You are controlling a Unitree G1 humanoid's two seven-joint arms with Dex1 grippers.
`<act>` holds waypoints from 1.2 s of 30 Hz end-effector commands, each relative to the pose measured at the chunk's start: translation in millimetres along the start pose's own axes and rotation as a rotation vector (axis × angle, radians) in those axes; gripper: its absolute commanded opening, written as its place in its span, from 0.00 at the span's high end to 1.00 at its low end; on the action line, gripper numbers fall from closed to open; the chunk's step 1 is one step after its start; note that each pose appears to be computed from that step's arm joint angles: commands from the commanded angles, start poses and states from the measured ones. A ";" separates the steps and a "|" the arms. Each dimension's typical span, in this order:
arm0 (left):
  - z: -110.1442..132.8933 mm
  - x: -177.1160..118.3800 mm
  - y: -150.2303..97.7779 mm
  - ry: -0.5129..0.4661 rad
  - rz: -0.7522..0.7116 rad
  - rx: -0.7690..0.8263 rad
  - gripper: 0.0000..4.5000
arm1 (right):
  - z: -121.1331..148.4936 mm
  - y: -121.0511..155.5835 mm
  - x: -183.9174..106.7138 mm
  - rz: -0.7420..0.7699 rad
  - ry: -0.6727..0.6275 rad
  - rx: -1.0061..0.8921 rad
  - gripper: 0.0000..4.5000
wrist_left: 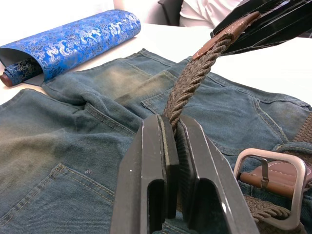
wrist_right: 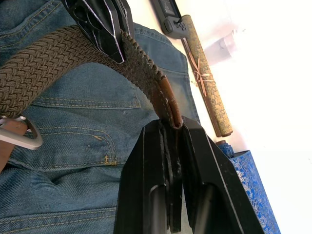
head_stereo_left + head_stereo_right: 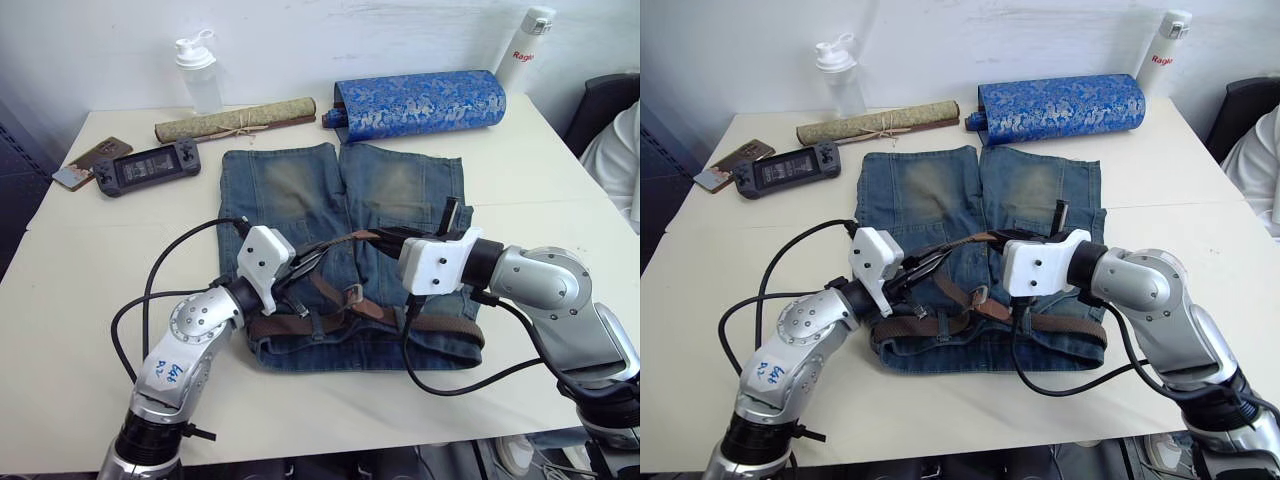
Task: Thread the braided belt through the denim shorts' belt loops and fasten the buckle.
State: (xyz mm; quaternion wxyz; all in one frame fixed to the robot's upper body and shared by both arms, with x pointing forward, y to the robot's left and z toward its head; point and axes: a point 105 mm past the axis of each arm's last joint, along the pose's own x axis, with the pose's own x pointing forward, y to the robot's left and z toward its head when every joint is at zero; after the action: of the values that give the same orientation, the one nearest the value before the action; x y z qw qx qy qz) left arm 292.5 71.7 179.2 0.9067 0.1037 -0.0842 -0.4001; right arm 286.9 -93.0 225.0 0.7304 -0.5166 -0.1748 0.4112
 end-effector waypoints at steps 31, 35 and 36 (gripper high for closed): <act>20.5 -4.8 -7.6 -0.177 -0.064 -0.387 1.00 | 10.9 29.4 -13.2 -0.003 -0.083 0.909 0.44; 24.5 -5.7 -12.6 -0.196 -0.112 -0.400 1.00 | 4.3 44.3 1.9 0.040 -0.047 0.990 0.74; 25.2 -6.0 -12.9 -0.198 -0.116 -0.398 1.00 | 0.4 48.3 3.4 0.043 -0.026 0.994 0.83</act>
State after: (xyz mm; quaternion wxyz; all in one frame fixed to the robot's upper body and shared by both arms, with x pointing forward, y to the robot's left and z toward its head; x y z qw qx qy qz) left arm 289.4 73.4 181.9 0.9025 -0.0998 -0.0559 -0.4152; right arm 269.6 -107.5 199.3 0.8897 -0.1389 0.0059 0.4348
